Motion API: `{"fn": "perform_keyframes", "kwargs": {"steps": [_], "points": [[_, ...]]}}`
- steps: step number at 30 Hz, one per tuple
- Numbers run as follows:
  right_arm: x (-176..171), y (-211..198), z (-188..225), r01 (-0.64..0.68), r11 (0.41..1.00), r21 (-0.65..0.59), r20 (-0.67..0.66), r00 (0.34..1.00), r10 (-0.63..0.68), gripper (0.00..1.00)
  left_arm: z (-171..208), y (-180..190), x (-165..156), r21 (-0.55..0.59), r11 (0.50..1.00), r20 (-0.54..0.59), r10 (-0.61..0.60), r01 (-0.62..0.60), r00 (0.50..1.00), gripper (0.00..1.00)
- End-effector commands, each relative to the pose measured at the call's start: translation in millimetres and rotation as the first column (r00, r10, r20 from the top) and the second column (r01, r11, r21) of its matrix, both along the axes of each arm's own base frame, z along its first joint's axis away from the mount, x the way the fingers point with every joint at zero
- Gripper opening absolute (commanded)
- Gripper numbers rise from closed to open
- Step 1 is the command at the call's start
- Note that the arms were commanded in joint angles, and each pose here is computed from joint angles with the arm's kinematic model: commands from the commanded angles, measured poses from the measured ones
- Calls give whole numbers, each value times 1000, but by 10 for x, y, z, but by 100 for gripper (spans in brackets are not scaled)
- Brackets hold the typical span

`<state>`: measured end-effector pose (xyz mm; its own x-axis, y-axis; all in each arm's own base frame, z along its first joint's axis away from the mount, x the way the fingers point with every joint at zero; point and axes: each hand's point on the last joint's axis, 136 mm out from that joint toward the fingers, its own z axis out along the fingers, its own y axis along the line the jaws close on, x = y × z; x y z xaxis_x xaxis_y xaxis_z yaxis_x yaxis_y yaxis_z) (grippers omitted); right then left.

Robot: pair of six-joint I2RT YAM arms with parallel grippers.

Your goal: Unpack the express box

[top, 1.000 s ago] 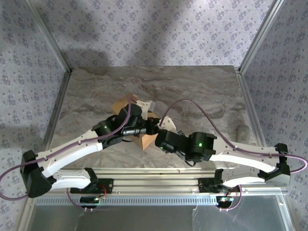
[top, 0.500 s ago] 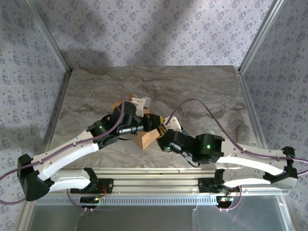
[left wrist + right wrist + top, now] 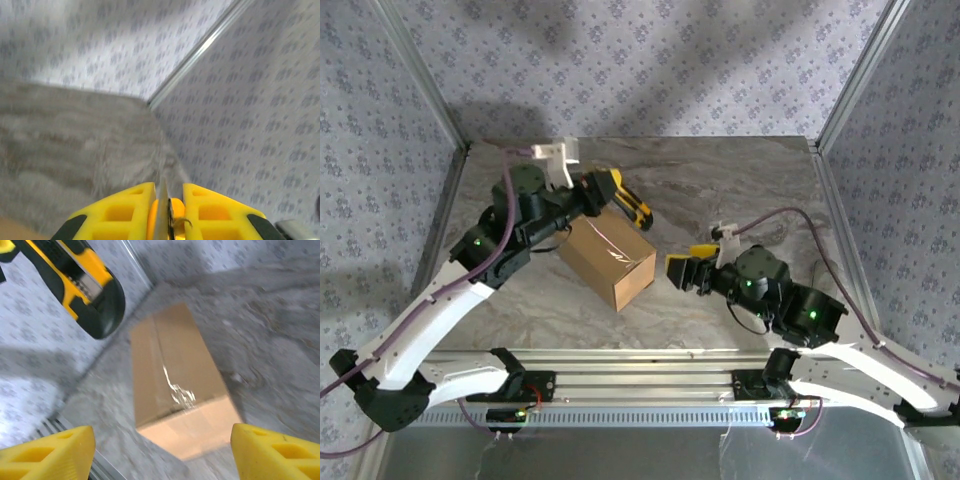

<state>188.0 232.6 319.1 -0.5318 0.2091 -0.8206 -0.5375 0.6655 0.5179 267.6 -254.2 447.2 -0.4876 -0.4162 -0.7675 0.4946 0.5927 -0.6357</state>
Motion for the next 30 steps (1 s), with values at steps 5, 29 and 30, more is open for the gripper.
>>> {"fn": "perform_keyframes", "kwargs": {"steps": [5, 29, 30], "points": [[93, 354, 975, -257, 899, 353, 195, 961, 198, 79, 913, 229, -3, -220, 973, 216, 114, -65, 970, 0], [431, 499, 2192, -399, 764, 508, 457, 876, 153, 89, 1435, 417, -111, -556, 830, 230, 205, -44, 951, 0], [444, 502, 2225, -400, 760, 512, 460, 875, 150, 89, 1456, 393, -127, -560, 828, 234, 200, -37, 952, 0]]}}
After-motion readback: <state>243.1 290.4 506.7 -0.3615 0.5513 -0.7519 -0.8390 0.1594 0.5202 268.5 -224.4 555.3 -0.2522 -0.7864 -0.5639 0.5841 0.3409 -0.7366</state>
